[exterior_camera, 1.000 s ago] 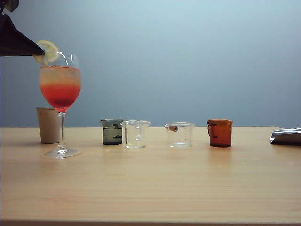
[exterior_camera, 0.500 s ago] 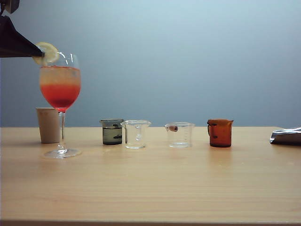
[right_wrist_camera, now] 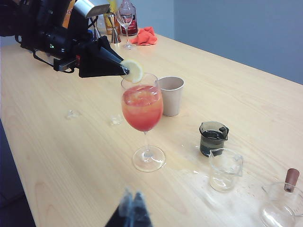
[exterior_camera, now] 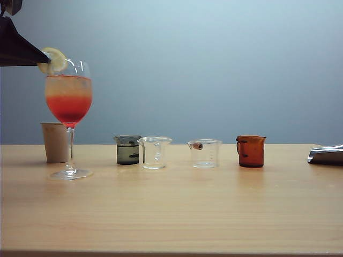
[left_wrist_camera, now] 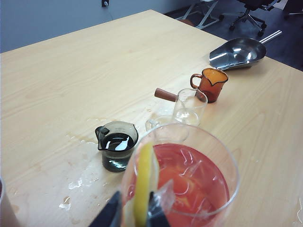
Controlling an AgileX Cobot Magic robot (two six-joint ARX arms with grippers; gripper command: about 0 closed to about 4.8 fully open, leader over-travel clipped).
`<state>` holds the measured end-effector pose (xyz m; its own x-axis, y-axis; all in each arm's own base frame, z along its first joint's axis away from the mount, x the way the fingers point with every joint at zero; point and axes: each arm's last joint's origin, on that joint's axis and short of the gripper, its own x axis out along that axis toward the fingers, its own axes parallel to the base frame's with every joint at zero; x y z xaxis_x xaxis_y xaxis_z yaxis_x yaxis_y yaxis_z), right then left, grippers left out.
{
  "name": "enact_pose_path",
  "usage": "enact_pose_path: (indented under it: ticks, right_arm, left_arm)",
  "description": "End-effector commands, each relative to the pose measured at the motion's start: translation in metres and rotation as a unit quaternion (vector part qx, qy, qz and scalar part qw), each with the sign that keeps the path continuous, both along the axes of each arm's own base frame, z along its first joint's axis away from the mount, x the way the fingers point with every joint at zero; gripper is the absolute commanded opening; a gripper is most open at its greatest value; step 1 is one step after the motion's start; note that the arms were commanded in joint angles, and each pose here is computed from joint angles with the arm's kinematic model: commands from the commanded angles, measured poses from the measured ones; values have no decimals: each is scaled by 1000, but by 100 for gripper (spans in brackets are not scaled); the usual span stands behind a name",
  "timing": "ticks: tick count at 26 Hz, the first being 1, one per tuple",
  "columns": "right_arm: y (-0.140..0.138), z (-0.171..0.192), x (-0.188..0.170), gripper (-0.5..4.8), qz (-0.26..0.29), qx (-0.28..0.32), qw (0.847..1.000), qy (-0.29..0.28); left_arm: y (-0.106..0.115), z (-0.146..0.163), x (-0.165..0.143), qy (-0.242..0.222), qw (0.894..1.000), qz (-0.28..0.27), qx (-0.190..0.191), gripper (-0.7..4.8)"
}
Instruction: Pick up the lemon slice from the paper cup on the left and carefully insert it into the rim of the goblet.
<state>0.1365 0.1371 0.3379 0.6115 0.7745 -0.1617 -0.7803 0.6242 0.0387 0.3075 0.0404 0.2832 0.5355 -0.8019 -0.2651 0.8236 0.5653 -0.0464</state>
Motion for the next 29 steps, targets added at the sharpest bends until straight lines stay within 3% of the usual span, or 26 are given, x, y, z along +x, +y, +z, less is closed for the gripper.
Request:
enact_pose_path:
  ticks: [1,3,13,15,18,25,29]
  right_arm:
    - [0,2,0,-3,2,5,1000,-7]
    - [0,2,0,-3,2,5,1000,-7]
    - [0,2,0,-3,2,5,1000,-7]
    - [0,2,0,-3,2,5,1000,-7]
    - [0,2,0,-3,2,5,1000,-6]
    - [0,2,0,-3,2,5,1000,-6]
    - [0,2,0,-3,2,5,1000,-6]
  left_arm:
    - [0,3,1,-7,1000,-2,1,134]
    - [0,3,1,-8,1000,-2,1,154]
    - [0,5,2,-20,1000,-2,2,140]
    - [0,5,2,-25,1000,-2,4,83]
    - [0,5,2,-26,1000,-2,4,51]
    - [0,5,2,-26,1000,-1,4,68]
    - [0,5,2,-26,1000,-1,4,47]
